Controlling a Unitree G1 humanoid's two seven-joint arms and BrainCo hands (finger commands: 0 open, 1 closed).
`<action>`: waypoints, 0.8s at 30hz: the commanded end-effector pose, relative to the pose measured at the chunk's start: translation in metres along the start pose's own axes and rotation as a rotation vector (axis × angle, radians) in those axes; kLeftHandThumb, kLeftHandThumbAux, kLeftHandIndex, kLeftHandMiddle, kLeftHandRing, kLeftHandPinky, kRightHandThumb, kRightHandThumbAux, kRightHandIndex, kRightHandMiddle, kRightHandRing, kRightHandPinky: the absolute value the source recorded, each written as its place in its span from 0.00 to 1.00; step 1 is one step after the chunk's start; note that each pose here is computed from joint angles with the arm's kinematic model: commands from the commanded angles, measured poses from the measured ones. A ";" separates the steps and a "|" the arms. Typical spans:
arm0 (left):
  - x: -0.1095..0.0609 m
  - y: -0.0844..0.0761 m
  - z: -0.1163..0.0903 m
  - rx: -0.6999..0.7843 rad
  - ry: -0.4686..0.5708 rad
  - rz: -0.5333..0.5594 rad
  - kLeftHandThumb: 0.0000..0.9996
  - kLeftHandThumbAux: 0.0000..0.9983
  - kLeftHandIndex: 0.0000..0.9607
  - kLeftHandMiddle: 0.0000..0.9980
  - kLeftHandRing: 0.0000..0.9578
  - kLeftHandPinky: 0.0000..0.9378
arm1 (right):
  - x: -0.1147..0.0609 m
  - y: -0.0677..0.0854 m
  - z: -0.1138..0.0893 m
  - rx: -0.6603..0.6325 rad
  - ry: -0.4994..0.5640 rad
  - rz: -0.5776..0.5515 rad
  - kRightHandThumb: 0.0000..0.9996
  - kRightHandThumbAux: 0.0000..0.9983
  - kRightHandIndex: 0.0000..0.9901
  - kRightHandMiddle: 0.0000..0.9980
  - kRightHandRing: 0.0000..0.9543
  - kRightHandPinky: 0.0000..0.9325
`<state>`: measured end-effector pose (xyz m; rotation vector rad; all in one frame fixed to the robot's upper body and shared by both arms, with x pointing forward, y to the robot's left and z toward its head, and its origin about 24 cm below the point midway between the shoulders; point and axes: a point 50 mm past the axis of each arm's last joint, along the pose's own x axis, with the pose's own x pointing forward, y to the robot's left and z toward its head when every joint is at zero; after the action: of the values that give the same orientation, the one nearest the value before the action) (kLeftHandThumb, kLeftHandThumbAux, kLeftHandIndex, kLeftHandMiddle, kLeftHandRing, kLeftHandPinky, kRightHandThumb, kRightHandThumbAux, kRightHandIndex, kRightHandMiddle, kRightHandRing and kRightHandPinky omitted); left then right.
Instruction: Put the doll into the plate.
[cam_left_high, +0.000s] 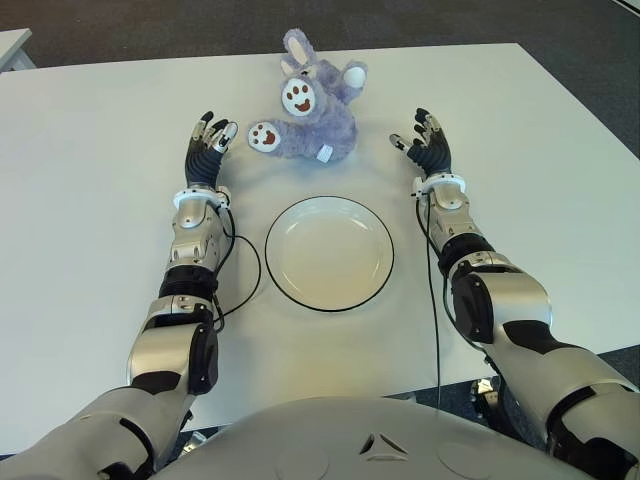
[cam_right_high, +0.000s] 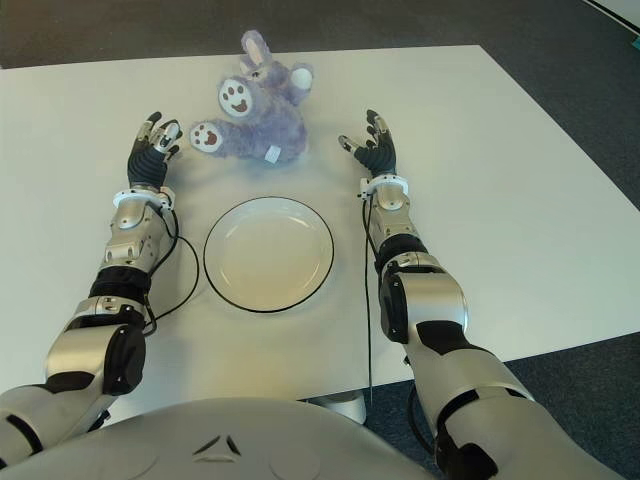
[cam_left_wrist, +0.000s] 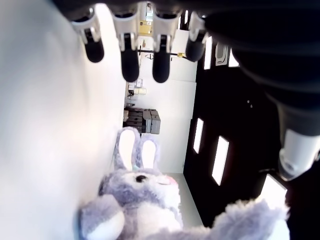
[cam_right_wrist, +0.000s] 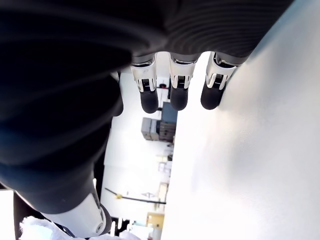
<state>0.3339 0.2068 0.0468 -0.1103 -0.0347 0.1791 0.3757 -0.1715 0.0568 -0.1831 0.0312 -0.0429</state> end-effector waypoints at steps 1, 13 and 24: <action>-0.006 0.006 -0.008 0.030 0.016 0.025 0.00 0.54 0.00 0.18 0.16 0.04 | -0.028 0.009 -0.058 0.009 0.251 0.028 0.30 0.81 0.08 0.02 0.00 0.03; -0.006 0.010 -0.001 0.076 -0.036 0.067 0.00 0.54 0.00 0.17 0.15 0.04 | -0.028 0.009 -0.059 0.006 0.249 0.033 0.25 0.81 0.08 0.02 0.00 0.03; -0.009 0.012 0.007 0.130 -0.096 0.076 0.00 0.54 0.00 0.15 0.13 0.02 | -0.028 0.009 -0.058 0.002 0.249 0.031 0.28 0.82 0.08 0.02 0.00 0.03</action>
<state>0.3267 0.2160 0.0523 -0.0110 -0.1018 0.2586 0.3757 -0.1715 0.0567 -0.1820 0.0313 -0.0436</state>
